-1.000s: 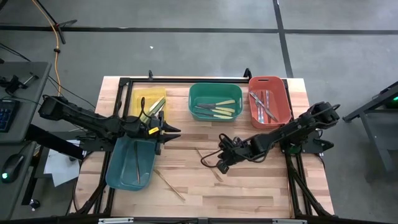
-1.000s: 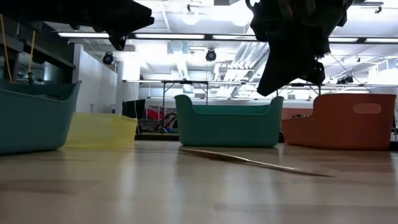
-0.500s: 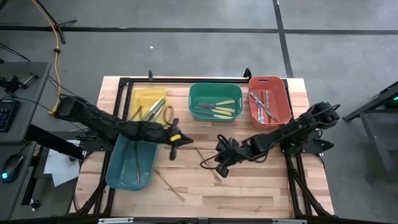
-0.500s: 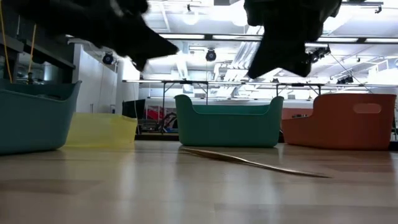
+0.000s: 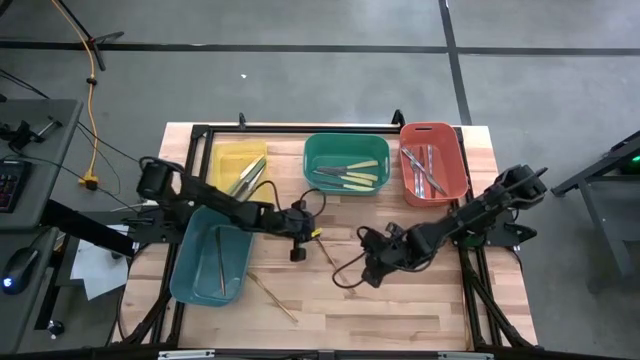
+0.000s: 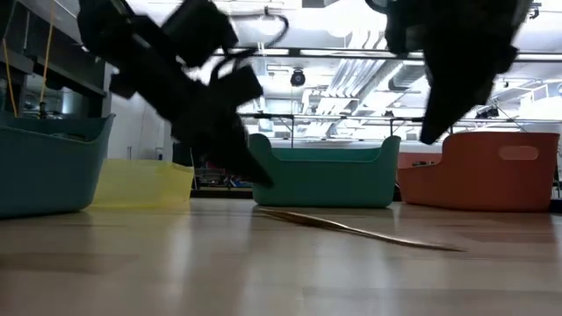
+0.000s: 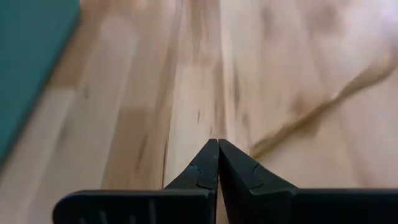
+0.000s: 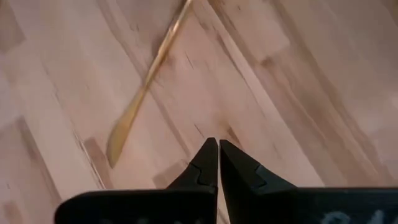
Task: Sort silverware by color (type)
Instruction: Put the gold knife into the blue bin
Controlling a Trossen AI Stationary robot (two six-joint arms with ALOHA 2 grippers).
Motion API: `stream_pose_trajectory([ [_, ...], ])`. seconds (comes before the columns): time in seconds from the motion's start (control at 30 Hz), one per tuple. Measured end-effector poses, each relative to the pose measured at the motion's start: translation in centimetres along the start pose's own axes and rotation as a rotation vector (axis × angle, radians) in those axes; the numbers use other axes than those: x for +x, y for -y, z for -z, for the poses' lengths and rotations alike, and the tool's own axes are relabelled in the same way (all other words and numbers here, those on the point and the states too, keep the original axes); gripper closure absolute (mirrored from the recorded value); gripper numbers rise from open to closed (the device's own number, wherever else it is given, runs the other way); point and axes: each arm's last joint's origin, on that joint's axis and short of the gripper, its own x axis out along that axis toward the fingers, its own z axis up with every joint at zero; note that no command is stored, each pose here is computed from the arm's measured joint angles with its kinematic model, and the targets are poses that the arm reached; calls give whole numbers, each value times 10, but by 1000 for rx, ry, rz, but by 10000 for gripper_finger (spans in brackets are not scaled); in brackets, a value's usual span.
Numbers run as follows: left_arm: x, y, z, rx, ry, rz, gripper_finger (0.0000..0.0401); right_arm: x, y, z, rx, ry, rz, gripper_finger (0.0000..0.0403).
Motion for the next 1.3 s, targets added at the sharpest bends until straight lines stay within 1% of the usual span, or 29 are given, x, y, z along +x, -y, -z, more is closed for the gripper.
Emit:
stream_pose_trajectory([
  [0.1,11,-3,13,6,-58,-14,401,1,-1,10,3,-9,9,403],
  [0.2,18,-5,18,3,-64,-39,401,0,-3,15,6,8,19,403],
  [0.5,21,-4,21,7,-67,-39,401,0,-6,15,5,25,4,403],
  [0.57,21,-4,22,5,-74,-40,401,0,-9,14,21,39,-25,403],
  [0.7,20,-5,24,-9,-78,-49,401,-1,-18,9,45,71,-130,401],
  [0.77,20,-5,25,-14,-78,-55,401,-1,-19,6,53,79,-154,395],
  [0.83,19,-5,27,-20,-77,-59,401,-1,-18,4,46,82,-156,381],
  [0.9,19,-5,28,-26,-80,-63,401,1,-17,2,42,79,-152,357],
  [1.03,18,-6,30,-28,-65,-62,401,15,-18,1,7,30,-158,291],
  [1.13,18,-5,30,-12,-63,-62,401,31,-18,3,-52,-18,-146,243],
  [1.23,10,-3,24,18,-54,-60,401,37,-15,2,-83,-28,-131,211],
  [1.3,2,-1,13,19,1,-58,401,37,-15,0,-94,-16,-125,202],
])
